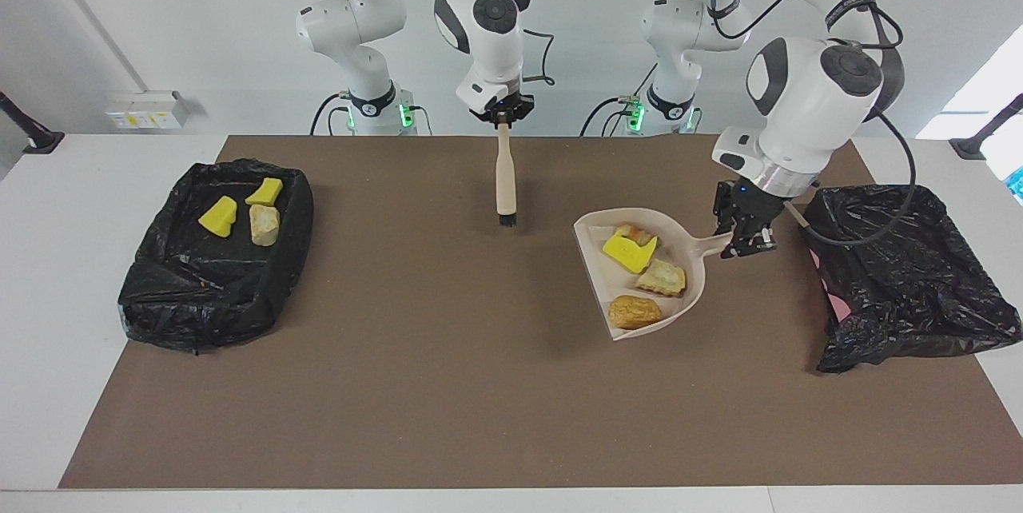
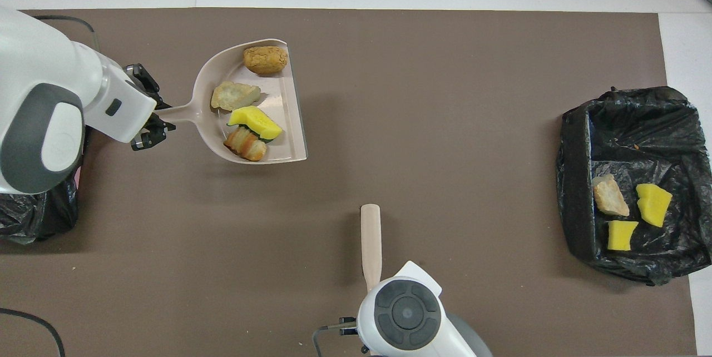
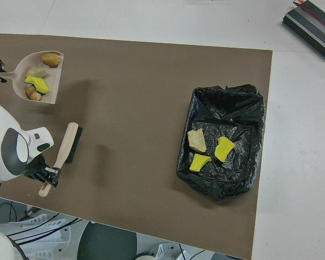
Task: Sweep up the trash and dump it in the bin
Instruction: 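Carry the loaded dustpan toward the black bag with the left gripper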
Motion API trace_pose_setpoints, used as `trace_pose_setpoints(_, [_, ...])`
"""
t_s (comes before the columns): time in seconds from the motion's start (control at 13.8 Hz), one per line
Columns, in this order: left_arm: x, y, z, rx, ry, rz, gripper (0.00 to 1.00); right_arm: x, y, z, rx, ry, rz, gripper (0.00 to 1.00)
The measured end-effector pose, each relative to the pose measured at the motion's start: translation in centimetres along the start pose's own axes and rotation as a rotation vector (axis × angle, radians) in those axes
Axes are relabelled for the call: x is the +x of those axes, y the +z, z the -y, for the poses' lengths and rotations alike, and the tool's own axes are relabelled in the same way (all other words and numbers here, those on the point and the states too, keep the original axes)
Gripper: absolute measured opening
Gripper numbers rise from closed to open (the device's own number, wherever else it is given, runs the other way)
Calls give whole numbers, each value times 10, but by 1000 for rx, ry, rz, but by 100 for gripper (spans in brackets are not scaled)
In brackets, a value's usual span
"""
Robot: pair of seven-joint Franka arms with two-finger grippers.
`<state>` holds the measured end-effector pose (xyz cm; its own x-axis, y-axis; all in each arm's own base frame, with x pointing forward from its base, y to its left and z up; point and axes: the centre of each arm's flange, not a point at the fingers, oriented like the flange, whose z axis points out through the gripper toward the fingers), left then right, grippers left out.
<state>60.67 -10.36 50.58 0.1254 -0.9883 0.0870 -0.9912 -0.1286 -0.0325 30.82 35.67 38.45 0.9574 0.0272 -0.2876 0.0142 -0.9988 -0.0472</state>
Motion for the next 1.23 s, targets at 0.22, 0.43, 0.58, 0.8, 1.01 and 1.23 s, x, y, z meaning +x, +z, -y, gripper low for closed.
trace_pose_setpoints(0.22, [-59,-17,15,-13,12,-22,32,0,32,11,-27,-17,43,27])
trace_pose_setpoints(0.43, [-118,-21,21,-22,36,-26,32,-2,36,11,-33,-18,47,27])
trace_pose_setpoints(0.58, [-167,-23,22,-31,48,-25,32,-3,38,10,-36,-17,50,27])
trace_pose_setpoints(0.8, [-244,-31,18,-24,58,-23,32,-1,43,9,-27,-11,35,27])
trace_pose_setpoints(1.01, [-313,-45,8,-7,93,9,32,-1,53,14,-28,-16,35,34])
trace_pose_setpoints(1.23, [-372,-66,-5,7,103,74,32,1,50,16,-19,-18,26,68])
